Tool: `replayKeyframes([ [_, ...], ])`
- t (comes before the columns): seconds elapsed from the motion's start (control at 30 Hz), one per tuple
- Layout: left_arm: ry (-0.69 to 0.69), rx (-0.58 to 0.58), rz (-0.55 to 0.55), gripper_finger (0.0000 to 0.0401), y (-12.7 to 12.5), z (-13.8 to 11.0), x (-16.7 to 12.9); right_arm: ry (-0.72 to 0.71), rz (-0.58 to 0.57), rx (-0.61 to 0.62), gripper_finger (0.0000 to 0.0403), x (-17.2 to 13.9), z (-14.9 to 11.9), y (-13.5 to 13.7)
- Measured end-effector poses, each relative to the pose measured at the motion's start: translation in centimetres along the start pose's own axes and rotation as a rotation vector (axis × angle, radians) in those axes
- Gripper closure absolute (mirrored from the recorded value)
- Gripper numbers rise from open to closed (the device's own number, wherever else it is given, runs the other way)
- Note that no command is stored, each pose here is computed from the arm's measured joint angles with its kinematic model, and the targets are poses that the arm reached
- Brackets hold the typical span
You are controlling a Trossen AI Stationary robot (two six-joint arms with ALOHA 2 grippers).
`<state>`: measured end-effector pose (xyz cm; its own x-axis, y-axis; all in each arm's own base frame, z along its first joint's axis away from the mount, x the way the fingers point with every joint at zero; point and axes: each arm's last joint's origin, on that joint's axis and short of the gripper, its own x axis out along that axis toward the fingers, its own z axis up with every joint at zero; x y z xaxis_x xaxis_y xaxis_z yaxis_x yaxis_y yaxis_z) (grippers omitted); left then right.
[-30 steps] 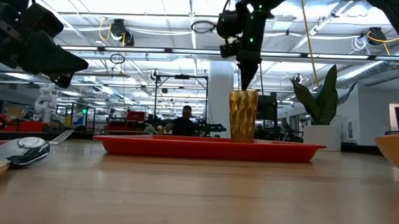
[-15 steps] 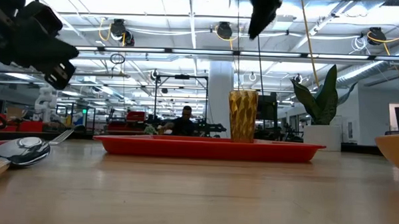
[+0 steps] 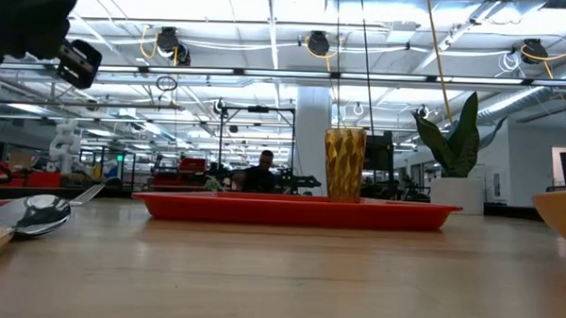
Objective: Pick and place plate/cup/fork/spoon on tray
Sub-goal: Put the yellow plate on the red serving tray to the bottom left of the yellow cup
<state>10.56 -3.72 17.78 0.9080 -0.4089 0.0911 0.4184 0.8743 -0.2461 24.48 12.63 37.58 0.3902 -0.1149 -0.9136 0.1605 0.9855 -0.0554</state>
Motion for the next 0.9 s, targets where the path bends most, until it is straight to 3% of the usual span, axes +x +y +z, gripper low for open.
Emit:
replayKeyframes([
  [0.13,-0.029,0.043,0.018,0.0375,-0.1,0.2,0.4,0.059,0.028,0.04,0.0189,1.4,-2.7,2.8],
  [0.27,-0.062,0.057,0.058,0.0375,0.0,0.5,0.9,0.119,0.135,0.024,0.0189,3.3,-5.1,5.6],
  [0.73,0.027,0.079,0.155,0.0375,-0.4,4.5,5.1,0.123,0.427,-0.008,0.022,6.0,-12.4,12.1],
  [0.9,0.1,0.094,0.227,0.0375,-0.2,5.2,7.2,0.145,0.441,0.0,0.0235,6.6,-15.0,14.1],
])
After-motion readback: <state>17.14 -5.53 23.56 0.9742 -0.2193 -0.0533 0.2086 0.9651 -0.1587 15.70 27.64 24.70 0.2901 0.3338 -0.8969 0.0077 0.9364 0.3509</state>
